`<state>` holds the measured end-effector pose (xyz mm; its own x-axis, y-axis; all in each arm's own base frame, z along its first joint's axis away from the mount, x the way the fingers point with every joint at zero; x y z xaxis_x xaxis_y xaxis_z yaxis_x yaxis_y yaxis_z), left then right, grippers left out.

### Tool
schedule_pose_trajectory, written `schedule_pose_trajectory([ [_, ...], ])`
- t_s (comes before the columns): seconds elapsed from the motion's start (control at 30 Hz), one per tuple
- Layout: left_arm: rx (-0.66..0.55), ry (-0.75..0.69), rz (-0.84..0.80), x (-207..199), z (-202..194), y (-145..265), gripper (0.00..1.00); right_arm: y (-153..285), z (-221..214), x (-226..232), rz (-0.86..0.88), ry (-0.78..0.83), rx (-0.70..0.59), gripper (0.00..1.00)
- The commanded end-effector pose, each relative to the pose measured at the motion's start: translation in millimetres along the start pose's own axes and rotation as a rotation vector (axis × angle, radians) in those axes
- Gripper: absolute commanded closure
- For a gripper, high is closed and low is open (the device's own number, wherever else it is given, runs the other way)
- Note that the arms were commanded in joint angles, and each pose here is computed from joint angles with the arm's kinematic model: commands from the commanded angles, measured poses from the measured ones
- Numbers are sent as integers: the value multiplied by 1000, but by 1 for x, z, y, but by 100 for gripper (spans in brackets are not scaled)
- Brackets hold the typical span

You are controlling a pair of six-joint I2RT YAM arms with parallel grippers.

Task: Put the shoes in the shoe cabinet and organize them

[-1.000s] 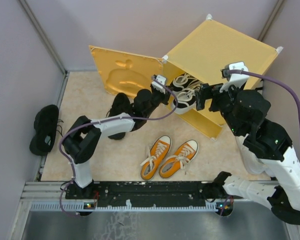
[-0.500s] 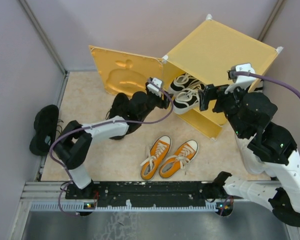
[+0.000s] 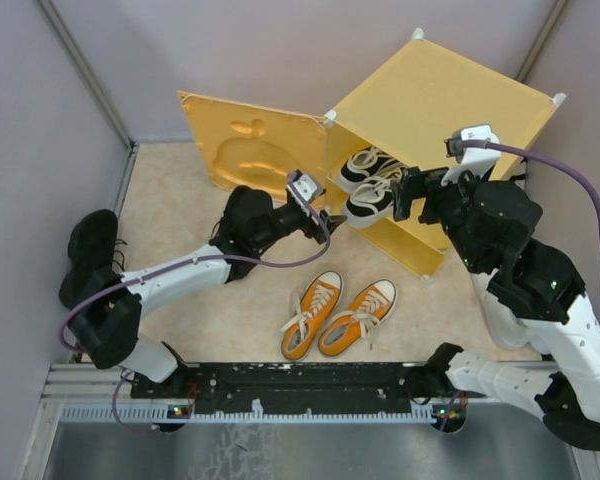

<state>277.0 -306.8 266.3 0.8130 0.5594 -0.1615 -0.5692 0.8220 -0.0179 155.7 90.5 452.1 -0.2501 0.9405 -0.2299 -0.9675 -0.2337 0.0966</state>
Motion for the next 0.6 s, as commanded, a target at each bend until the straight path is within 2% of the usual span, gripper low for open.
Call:
schedule_pose_trajectory([
  [0.0, 18, 10, -147, -16, 3, -8, 15, 0, 6, -3, -16, -14, -24, 8],
  [0.2, 6, 21, -174, -22, 5, -34, 17, 2, 4, -5, -24, -15, -24, 8],
  [0.43, 47, 46, -162, -20, -11, -59, 21, 6, 6, -8, -30, -17, -35, 8],
  [0.5, 55, 58, -154, -19, -16, -62, 27, 8, 5, -10, -36, -17, -38, 8],
  [0.57, 58, 67, -148, -18, -18, -64, 39, 9, 5, -11, -44, -15, -37, 8],
])
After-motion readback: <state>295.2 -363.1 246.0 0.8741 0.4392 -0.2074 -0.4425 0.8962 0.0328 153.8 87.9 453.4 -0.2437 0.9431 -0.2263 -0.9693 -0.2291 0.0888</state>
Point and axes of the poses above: each gripper's point midway between its finger pads, its own y axis back along the fingers, its own x axis along the line the jaws close on, z = x × y, the point moved 8 cm from there along y, back along the fingers, and after that the axes turned 14 degrees about y, right-handed, at the moved point
